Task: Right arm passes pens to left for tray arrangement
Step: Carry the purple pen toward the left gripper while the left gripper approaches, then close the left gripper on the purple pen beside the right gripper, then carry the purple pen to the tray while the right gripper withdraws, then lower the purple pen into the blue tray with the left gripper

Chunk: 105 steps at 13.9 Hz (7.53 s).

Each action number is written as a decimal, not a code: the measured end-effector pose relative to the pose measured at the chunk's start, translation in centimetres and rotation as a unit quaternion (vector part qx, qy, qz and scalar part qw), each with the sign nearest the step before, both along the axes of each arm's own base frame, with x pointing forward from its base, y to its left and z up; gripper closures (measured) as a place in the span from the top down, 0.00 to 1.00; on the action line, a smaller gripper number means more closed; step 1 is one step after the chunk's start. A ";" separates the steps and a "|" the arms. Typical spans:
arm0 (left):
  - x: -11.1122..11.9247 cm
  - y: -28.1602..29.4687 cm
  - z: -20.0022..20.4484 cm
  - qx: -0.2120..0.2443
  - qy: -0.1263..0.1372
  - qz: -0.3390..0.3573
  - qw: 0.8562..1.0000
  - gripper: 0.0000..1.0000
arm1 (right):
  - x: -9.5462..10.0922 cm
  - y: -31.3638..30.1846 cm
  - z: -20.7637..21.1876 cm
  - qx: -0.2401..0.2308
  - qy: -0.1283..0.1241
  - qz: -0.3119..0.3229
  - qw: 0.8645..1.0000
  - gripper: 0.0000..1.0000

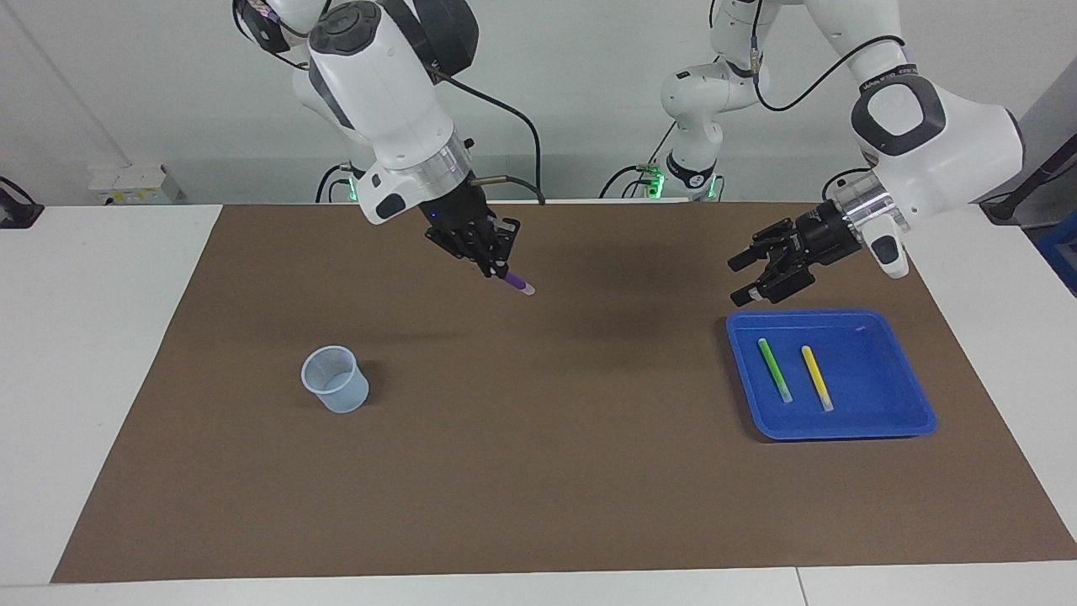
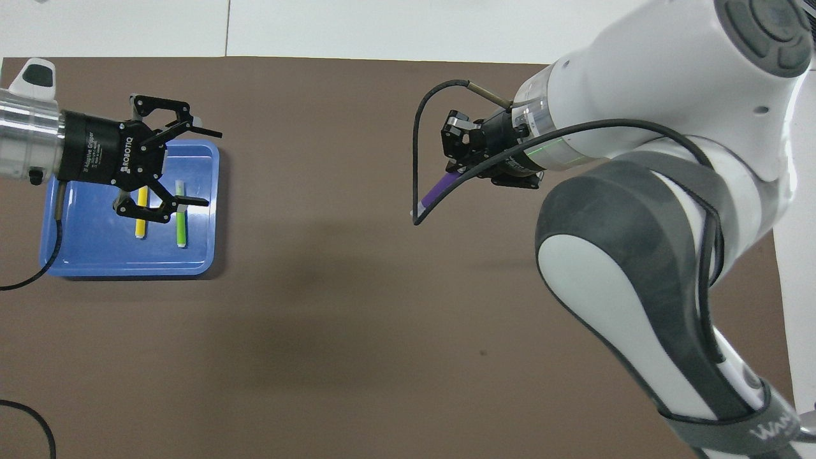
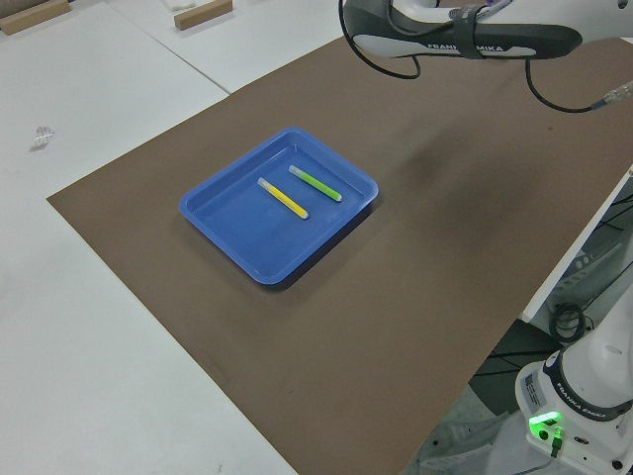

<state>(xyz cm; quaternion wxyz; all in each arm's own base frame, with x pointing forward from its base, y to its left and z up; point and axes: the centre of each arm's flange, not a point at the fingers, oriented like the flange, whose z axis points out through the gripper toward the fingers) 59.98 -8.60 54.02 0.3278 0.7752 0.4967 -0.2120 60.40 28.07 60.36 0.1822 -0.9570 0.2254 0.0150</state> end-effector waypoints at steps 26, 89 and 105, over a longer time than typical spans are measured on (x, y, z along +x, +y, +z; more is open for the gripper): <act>-6.2 -11.8 -0.7 0.019 0.108 0.135 0.985 0.86 | -2.3 8.5 -3.2 0.105 0.131 -0.258 0.951 0.18; -9.4 12.1 -5.8 0.235 -0.210 -0.406 0.858 0.19 | -2.4 1.6 -2.4 0.017 0.100 -0.106 0.989 1.00; -6.4 17.9 -7.1 0.325 -0.233 -0.483 0.779 0.19 | 1.8 -23.2 -3.4 -0.135 -0.049 0.185 0.972 1.00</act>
